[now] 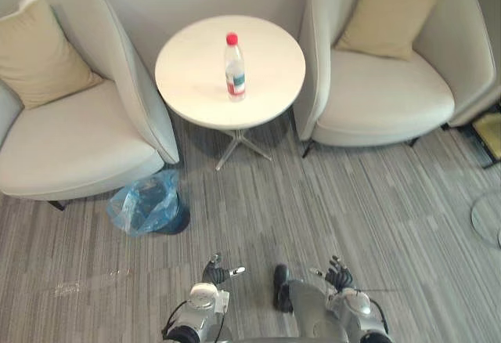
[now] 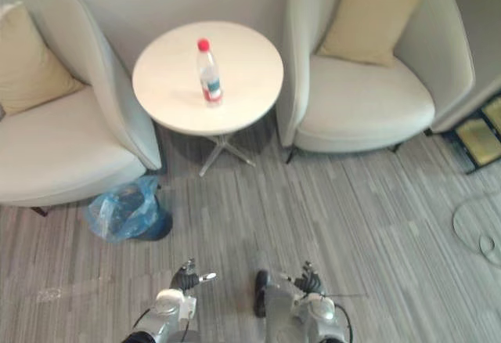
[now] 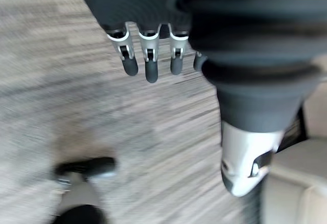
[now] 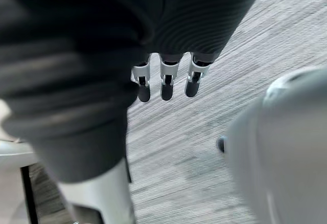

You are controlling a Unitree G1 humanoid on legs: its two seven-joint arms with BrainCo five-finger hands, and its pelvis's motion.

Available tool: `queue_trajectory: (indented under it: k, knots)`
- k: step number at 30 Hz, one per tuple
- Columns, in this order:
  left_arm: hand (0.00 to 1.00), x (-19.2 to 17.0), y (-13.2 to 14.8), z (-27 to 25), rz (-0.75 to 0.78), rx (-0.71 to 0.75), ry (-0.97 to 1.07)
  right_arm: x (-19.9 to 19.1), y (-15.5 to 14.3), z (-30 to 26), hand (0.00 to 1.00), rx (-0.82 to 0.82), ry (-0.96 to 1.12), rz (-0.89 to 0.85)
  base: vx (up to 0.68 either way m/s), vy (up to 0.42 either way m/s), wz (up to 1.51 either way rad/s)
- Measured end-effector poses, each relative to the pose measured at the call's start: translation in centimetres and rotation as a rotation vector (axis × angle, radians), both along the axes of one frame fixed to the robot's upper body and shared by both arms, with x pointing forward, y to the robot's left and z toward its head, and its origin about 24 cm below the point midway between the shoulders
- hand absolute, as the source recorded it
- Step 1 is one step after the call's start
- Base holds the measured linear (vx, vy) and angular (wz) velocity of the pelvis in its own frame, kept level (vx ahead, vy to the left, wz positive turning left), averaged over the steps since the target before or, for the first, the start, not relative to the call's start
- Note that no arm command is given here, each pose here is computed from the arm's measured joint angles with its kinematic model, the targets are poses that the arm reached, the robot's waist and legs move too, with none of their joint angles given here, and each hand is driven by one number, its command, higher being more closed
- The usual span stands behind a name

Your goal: Gather rubbish on tea table into small bin, then transfer packed bag to large trash can.

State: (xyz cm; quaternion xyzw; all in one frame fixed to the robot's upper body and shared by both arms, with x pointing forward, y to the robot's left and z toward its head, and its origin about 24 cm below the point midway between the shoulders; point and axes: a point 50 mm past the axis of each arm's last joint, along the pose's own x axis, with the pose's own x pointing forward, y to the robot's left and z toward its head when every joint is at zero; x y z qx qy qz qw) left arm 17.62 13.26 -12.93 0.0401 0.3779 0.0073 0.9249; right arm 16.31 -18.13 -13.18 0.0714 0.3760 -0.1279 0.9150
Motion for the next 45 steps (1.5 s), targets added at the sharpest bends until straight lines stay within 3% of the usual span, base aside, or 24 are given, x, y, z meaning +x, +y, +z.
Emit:
queue_trajectory:
  k: [8, 21, 35, 42, 45]
  knots:
    - [0.00, -0.1, -0.7, 0.2, -0.039, -0.002, -0.018, 0.4, 0.1, 0.1, 0.00, 0.017, -0.006, -0.023, 0.42, 0.012, -0.20]
    - [0.00, -1.0, 0.9, -0.6, -0.129, 0.068, 0.044, -0.9, 1.1, -0.8, 0.00, 0.033, 0.054, 0.030, 0.37, 0.070, 0.16]
    - [0.00, -3.7, 1.7, -1.8, 0.064, 0.003, 0.127, -3.3, 0.0, -1.6, 0.00, 0.006, 0.118, -0.005, 0.17, -0.129, 0.33]
    - [0.00, -3.7, 1.8, -1.8, 0.064, 0.006, 0.127, -2.0, 0.2, -0.2, 0.00, -0.061, 0.020, 0.061, -0.04, 0.036, 0.04]
    - [0.00, -3.8, 2.2, -1.8, 0.062, 0.019, 0.126, -0.2, 0.6, 2.2, 0.00, -0.125, -0.132, 0.117, -0.10, 0.022, 0.00]
